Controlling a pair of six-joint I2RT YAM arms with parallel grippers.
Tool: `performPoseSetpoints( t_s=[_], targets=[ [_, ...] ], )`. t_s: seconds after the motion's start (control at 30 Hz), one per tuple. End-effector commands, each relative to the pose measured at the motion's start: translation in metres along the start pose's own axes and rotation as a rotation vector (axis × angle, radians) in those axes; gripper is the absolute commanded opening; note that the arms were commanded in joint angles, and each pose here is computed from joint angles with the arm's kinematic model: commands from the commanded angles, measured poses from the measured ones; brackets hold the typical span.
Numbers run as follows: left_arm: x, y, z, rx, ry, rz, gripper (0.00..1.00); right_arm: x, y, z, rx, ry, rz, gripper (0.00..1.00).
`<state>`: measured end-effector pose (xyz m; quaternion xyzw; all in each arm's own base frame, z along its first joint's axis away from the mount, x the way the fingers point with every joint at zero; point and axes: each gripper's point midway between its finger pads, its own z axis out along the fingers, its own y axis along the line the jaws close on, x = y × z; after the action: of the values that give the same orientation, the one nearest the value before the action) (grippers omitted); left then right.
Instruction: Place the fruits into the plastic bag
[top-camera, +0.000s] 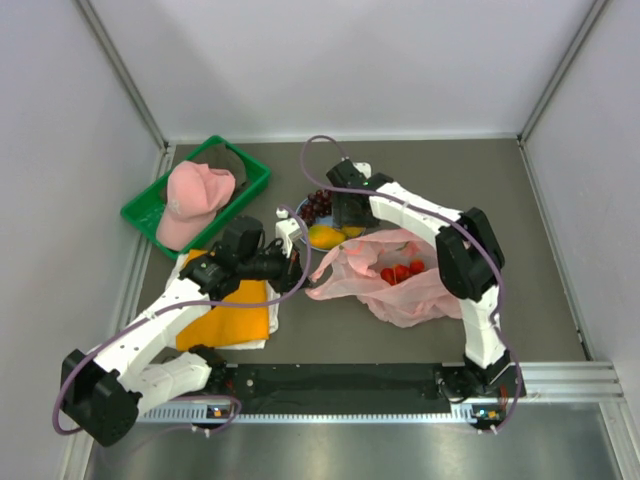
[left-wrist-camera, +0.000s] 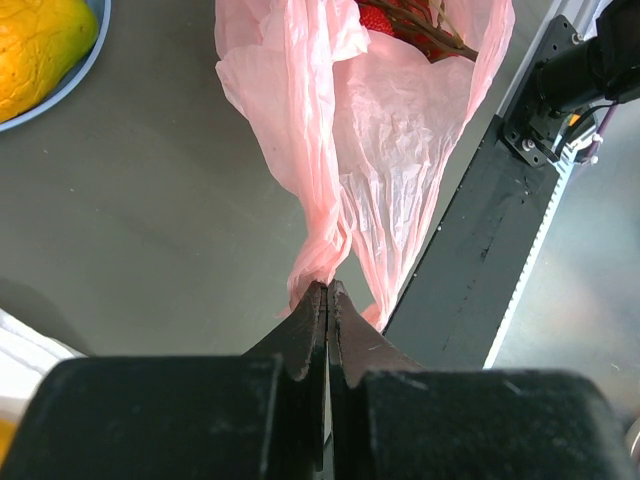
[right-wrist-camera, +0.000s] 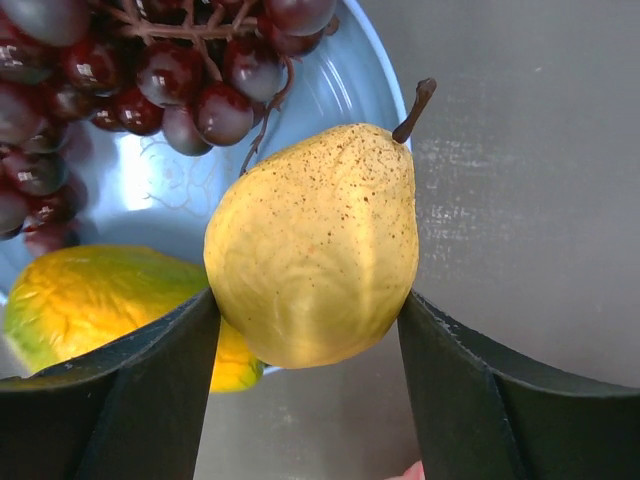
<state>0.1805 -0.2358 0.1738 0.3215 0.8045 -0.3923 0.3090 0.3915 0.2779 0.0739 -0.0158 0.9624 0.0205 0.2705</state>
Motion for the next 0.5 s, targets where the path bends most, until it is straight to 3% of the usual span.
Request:
performPoseSetpoints(
  t_s=[0.0,0.47],
  targets=[
    [-0.006,-0.001,-0.001,0.003,-0.028,0.025,0.00,-0.031,-0.006,-0.044,-0.029,-0.110,0.056,0.61],
    [-0.004,0.000,0.001,0.004,-0.021,0.023,0.00,-0.053,-0.008,-0.087,-0.111,-0.233,0.110,0.59]
  ],
)
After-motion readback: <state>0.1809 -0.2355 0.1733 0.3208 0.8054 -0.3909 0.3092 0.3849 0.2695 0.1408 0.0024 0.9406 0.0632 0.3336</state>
